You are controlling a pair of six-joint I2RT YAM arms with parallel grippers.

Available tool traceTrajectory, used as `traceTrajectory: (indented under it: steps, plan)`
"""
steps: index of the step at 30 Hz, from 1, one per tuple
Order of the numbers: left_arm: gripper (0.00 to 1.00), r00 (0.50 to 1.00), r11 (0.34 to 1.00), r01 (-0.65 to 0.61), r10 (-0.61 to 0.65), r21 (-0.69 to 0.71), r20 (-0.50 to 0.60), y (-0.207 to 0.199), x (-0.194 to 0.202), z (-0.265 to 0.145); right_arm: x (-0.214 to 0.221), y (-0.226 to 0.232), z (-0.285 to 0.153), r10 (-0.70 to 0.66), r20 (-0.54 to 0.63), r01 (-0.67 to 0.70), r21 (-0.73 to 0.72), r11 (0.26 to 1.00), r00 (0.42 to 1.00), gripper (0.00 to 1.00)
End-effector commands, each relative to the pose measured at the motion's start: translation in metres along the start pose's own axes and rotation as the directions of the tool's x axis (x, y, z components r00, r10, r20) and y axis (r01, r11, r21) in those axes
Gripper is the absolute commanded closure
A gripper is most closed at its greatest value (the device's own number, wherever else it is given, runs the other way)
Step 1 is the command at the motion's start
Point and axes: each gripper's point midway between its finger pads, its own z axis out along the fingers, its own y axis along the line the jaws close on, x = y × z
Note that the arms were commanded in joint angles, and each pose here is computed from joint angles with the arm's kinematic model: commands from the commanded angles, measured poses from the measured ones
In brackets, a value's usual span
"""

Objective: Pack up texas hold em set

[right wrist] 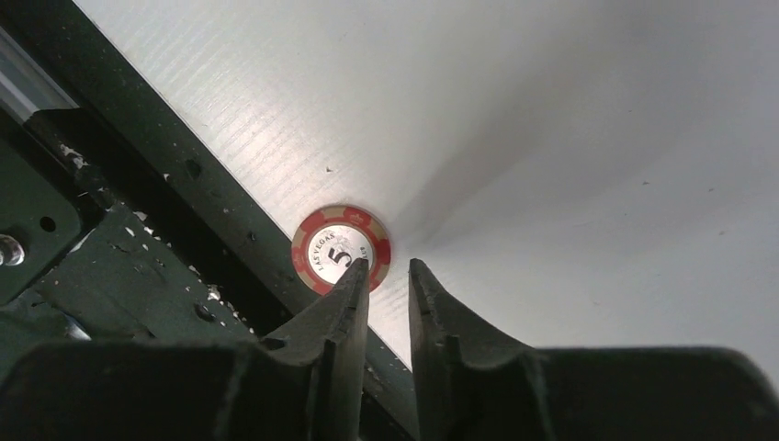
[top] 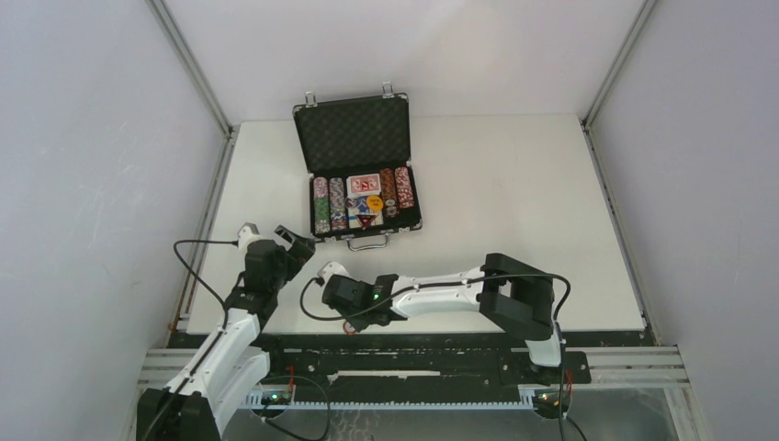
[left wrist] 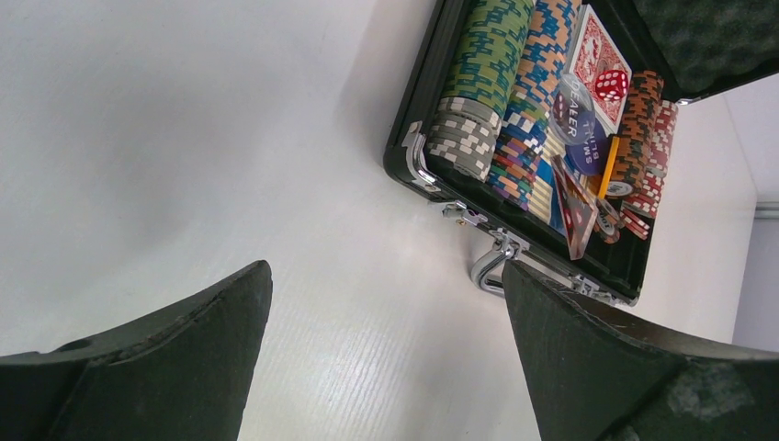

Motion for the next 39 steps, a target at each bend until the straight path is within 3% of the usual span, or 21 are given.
traceTrajectory:
  steps: [1, 7, 12, 27, 39]
  plan:
    - [0.0, 1.0, 0.999, 0.016, -0.016, 0.028, 0.009, -0.002, 0.0, 0.001, -0.034, 0.0, -0.029, 0.016, 0.129, -0.017, 0.003, 1.0, 0.991, 0.64]
    - [0.01, 1.0, 1.0, 0.013, -0.013, 0.026, 0.01, -0.001, 0.0, 0.002, -0.038, 0.004, -0.029, -0.002, 0.134, 0.005, -0.022, 1.0, 0.991, 0.36]
    - [0.01, 1.0, 1.0, 0.011, -0.012, 0.024, 0.008, -0.001, 0.001, 0.002, -0.026, 0.015, -0.019, -0.054, 0.07, 0.058, -0.053, 0.997, 0.996, 0.28]
    - [0.0, 1.0, 1.0, 0.003, -0.003, 0.022, 0.016, 0.0, -0.002, -0.001, -0.009, 0.031, 0.003, -0.129, -0.008, 0.128, -0.078, 0.989, 0.992, 0.26]
    - [0.01, 1.0, 1.0, 0.005, -0.006, 0.024, 0.016, 0.0, -0.002, -0.001, -0.003, 0.027, 0.003, -0.14, -0.024, 0.139, -0.042, 0.989, 0.99, 0.37]
